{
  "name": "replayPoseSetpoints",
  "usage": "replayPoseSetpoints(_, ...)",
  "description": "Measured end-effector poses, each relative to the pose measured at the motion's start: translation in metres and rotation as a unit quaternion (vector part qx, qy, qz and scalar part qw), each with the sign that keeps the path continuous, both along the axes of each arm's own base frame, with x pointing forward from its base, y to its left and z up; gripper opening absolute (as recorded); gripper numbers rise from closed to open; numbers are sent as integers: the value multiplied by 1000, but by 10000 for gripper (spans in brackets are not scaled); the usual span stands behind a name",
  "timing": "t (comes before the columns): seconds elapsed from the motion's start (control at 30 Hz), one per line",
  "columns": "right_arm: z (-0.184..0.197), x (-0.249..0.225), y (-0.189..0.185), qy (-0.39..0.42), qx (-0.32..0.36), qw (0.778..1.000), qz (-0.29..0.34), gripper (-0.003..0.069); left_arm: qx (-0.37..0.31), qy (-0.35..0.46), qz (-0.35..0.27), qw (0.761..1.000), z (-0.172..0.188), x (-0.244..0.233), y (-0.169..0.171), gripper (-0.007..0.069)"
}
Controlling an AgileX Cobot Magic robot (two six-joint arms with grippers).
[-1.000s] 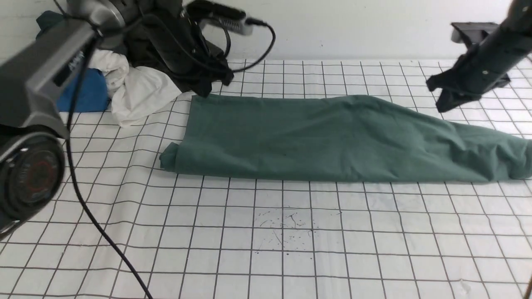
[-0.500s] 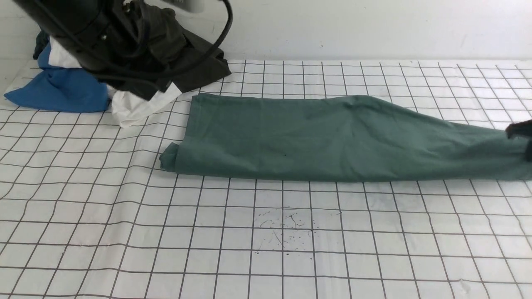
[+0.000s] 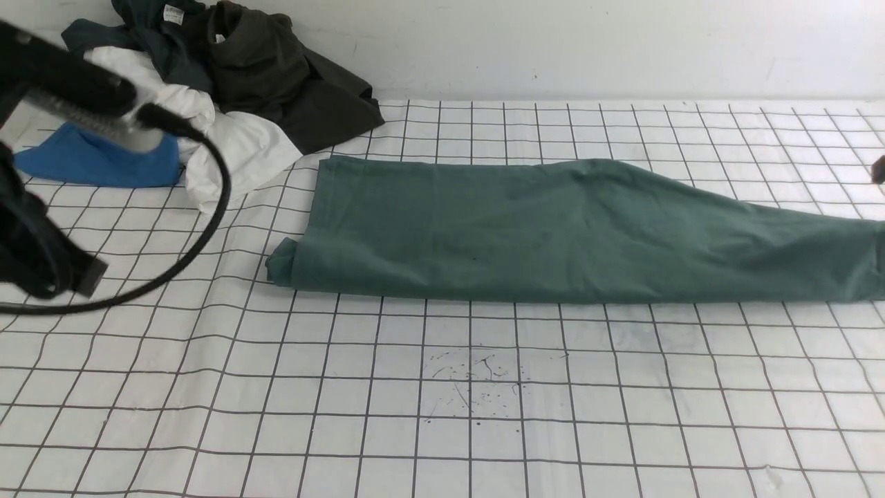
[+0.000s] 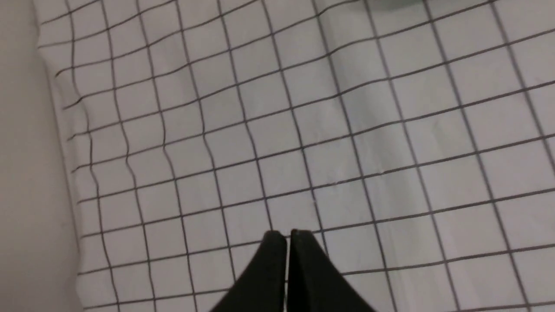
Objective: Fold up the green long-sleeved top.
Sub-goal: Use the right arm to clamp the right edge of the fabric, then use the right arm to drag the right edge of the fabric to the left and folds it over the left edge
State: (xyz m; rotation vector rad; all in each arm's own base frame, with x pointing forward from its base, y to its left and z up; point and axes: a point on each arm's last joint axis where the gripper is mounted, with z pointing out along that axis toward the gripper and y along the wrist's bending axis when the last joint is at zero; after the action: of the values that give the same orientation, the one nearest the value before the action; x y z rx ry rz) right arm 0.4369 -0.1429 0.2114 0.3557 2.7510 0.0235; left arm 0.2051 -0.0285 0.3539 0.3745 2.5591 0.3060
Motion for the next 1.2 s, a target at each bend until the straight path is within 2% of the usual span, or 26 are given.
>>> replayPoseSetpoints(0.03,-9,2,0,9,4,1000,0,235,8,-5,13,1000,-7,-4,4,-8)
replayPoseSetpoints(0.07,-12,2,-1,13,5,1000,0,257,7,-3,15,1000,-9,-5,4,-8)
replayPoseSetpoints(0.1,-27,4,-1,27,11,1000,-2,344,18,-8,26,999,-21,-10,8,-8)
replayPoseSetpoints(0.17,-45,6,-3,47,15,999,-7,435,25,-8,34,999,-31,-12,10,-8)
replayPoseSetpoints(0.27,-62,7,-4,65,23,997,-19,518,29,-7,40,999,-43,-12,12,-8)
replayPoseSetpoints(0.33,-64,8,-3,67,27,997,-18,524,28,-11,37,999,-47,-12,11,-8)
replayPoseSetpoints(0.4,-64,8,-2,70,29,997,-4,496,26,-18,34,999,-48,-11,11,-7)
replayPoseSetpoints(0.43,-63,8,-2,70,35,997,12,428,24,-25,32,999,-47,-10,10,-7)
replayPoseSetpoints(0.53,-61,8,-1,70,43,996,24,333,24,-28,31,999,-47,-9,10,-7)
replayPoseSetpoints(0.57,-58,8,1,75,52,995,30,251,24,-28,31,999,-47,-9,10,-7)
replayPoseSetpoints(0.63,-52,10,1,74,54,995,34,172,24,-27,31,999,-47,-9,10,-7)
replayPoseSetpoints(0.67,-44,12,1,68,52,996,37,106,24,-26,32,999,-48,-9,10,-7)
replayPoseSetpoints(0.73,-33,14,0,58,48,996,39,57,24,-26,32,999,-48,-9,10,-7)
replayPoseSetpoints(0.77,-9,17,-1,35,36,998,43,20,23,-25,32,999,-48,-9,10,-7)
replayPoseSetpoints(0.8,-6,17,-1,33,35,998,44,18,22,-25,33,999,-48,-9,10,-7)
replayPoseSetpoints(0.87,43,19,-1,-17,9,999,49,10,13,-24,36,999,-48,-10,9,-7)
replayPoseSetpoints(0.9,51,19,-1,-27,6,998,48,10,12,-24,36,999,-48,-10,9,-7)
replayPoseSetpoints(0.97,105,19,11,-94,-14,994,50,10,-2,-22,38,999,-49,-10,7,-7)
replayPoseSetpoints(1.0,109,19,11,-99,-16,994,50,10,-3,-21,38,999,-49,-10,7,-7)
replayPoseSetpoints(1.07,157,20,49,-168,-16,982,80,10,-25,-21,39,999,-49,-10,4,-7)
replayPoseSetpoints(1.13,169,20,69,-188,-9,977,97,10,-35,-22,39,998,-50,-10,2,-7)
replayPoseSetpoints(1.2,183,23,125,-214,28,966,145,9,-55,-18,40,998,-50,-10,-1,-7)
